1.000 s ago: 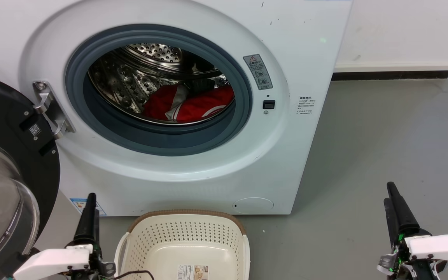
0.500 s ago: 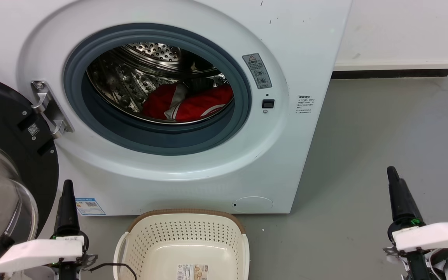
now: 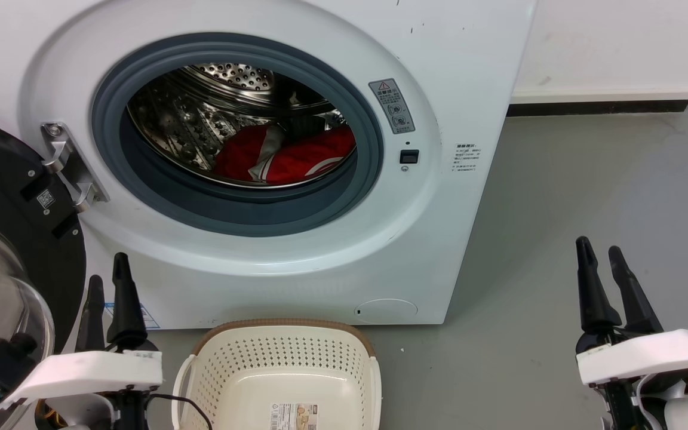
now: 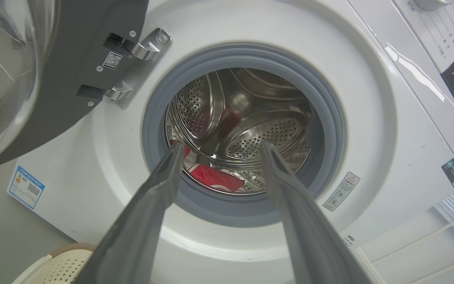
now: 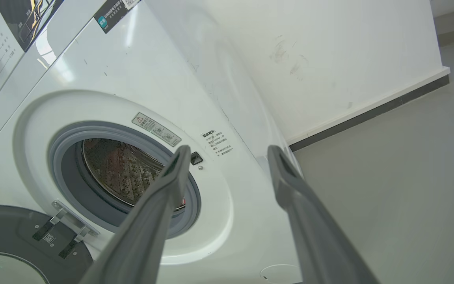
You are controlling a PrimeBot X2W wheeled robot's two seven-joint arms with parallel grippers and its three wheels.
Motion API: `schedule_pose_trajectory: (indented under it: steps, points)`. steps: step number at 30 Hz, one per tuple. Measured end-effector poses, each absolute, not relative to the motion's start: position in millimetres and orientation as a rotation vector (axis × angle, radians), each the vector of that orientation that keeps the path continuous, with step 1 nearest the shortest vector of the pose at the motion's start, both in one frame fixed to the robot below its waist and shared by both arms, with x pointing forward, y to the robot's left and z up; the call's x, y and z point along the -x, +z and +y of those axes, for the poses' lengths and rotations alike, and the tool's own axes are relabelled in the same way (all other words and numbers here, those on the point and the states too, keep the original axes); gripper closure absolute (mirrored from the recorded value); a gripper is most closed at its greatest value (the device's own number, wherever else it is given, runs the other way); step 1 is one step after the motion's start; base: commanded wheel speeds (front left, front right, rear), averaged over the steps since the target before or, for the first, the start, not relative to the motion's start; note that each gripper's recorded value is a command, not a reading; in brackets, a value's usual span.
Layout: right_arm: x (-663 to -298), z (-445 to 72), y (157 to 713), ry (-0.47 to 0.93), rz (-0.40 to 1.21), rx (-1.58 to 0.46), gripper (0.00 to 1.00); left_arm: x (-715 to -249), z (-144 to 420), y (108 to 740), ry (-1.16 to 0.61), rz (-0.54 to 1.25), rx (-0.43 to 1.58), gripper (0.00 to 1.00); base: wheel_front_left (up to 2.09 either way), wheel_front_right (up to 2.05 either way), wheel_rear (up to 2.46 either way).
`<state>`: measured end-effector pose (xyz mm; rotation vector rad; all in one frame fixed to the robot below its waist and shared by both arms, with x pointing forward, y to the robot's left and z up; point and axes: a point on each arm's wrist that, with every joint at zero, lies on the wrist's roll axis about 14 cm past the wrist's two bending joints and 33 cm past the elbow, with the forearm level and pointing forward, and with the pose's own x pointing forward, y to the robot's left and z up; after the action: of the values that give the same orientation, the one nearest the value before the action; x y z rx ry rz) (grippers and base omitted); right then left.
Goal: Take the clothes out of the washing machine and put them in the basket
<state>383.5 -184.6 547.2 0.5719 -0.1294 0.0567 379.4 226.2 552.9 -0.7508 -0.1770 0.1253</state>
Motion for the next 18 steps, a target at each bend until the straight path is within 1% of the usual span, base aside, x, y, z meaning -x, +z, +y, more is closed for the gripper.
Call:
schedule_pose_trajectory:
  steps: [9,18]
  points:
    - [-383.6,-174.2,558.2,0.092,-0.166,-0.419,0.00,-378.1,212.6,562.2,0.105,-0.193,0.563,0.00,0.00,0.00,0.00]
    - [-383.2,-165.8,561.6,0.115,-0.185,-0.273,0.00,-376.9,202.5,566.3,0.098,-0.206,0.434,0.00,0.00,0.00,0.00]
